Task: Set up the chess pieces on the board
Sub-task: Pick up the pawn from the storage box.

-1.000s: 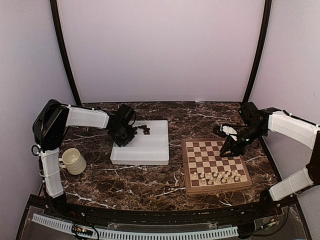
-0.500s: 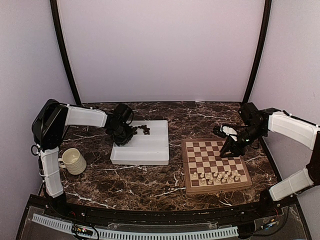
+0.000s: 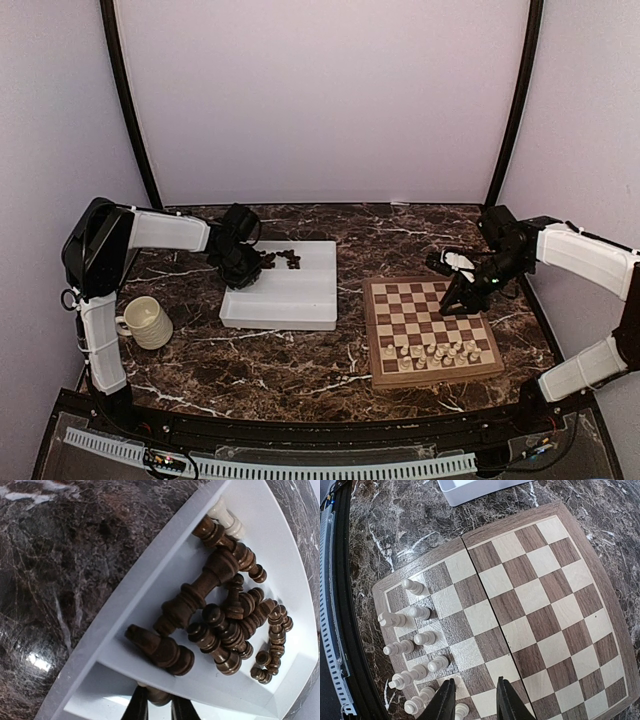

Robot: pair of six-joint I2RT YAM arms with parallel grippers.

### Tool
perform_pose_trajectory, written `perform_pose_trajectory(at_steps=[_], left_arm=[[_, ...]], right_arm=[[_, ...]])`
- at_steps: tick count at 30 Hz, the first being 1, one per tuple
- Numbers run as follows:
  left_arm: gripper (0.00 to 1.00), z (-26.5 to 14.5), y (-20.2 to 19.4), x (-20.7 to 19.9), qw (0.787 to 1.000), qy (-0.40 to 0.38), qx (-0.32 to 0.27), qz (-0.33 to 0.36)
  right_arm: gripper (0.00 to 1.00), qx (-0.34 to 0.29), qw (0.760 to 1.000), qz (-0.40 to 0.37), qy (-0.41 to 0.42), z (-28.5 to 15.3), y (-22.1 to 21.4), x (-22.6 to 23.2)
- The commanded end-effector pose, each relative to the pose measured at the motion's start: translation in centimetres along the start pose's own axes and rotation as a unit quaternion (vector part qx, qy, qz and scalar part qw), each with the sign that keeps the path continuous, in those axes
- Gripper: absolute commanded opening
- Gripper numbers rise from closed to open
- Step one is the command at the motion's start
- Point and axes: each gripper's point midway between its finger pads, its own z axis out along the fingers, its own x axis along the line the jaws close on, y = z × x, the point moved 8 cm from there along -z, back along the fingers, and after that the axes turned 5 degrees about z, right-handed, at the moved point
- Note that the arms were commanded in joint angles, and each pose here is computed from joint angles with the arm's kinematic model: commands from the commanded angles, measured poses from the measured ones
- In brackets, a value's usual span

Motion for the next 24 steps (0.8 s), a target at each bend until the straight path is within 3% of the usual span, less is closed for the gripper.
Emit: perform_pose_trajectory(at_steps=[1, 6, 12, 18, 24], left_arm=[[0.04, 0.3, -0.6, 1.9, 0.997, 0.050, 0.031, 0.046], [0.04, -2.8, -0.7, 0.2, 0.989, 0.033, 0.024, 0.145], [0.02, -5.0, -0.8, -1.5, 0.959, -0.013, 0.018, 0.284], [0.02, -5.2, -1.1, -2.5, 0.916, -0.067, 0.009, 0.395], [0.02, -6.1, -1.2, -4.3, 0.852, -0.133, -0.012, 0.506]], right_arm=[[0.29, -0.017, 1.000, -0.006, 0.001, -0.4, 0.4, 0.4], [0.29, -0.026, 1.000, -0.002, 0.007, -0.7, 1.1, 0.4], [0.29, -0.044, 0.999, 0.003, 0.017, -1.1, 2.6, 0.0], [0.29, -0.072, 0.997, 0.011, 0.035, -1.0, 5.2, -0.6], [0.30, -0.118, 0.990, 0.019, 0.076, -0.6, 9.3, -1.3]])
